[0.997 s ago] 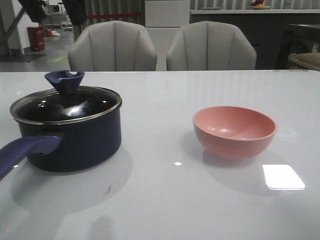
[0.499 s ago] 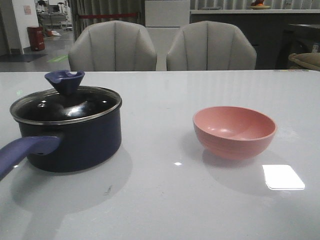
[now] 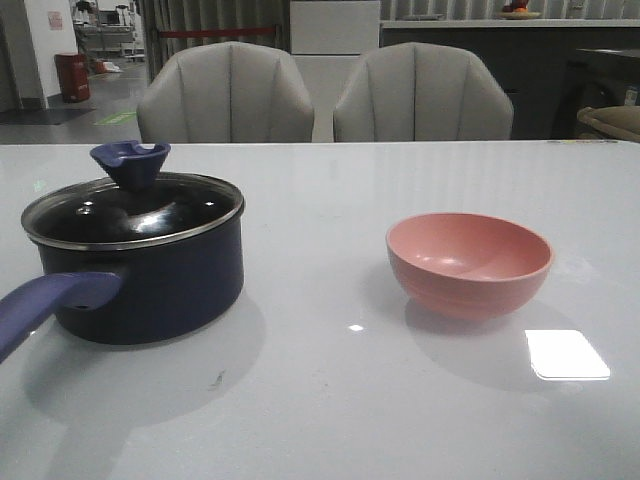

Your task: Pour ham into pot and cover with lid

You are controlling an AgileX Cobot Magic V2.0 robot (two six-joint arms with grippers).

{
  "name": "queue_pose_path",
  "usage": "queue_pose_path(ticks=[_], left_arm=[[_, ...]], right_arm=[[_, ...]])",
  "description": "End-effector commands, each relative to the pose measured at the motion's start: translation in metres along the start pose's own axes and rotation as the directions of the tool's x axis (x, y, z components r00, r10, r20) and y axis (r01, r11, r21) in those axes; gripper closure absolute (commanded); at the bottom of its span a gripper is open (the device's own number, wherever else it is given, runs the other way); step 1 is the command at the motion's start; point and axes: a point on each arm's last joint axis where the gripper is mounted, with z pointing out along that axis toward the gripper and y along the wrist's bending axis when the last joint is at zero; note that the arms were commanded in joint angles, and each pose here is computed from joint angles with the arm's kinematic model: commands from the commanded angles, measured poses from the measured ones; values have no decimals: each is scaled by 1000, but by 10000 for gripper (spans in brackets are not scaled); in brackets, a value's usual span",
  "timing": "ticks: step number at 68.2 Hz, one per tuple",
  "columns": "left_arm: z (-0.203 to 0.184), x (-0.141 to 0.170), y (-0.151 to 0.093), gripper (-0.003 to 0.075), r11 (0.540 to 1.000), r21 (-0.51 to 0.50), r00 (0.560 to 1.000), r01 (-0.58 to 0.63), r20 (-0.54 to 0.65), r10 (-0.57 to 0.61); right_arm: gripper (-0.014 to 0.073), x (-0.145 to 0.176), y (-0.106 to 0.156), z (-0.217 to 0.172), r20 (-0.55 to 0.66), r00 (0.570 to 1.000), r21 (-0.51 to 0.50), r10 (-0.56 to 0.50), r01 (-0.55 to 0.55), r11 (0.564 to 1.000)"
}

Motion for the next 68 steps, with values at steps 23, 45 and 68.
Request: queue_pose_path(ticks=[23, 45, 68], left_arm=[[-33, 43, -2, 600, 1000, 9, 972, 5, 235, -7], [-32, 44, -2, 608, 1000, 9, 972, 5, 236, -7], [-32, 44, -2, 608, 1000, 9, 972, 5, 236, -7]], right_arm=[[449, -16, -2, 0, 100, 995, 26, -8, 6, 1000], [449, -16, -2, 0, 100, 995, 26, -8, 6, 1000], [449, -16, -2, 0, 100, 995, 26, -8, 6, 1000]])
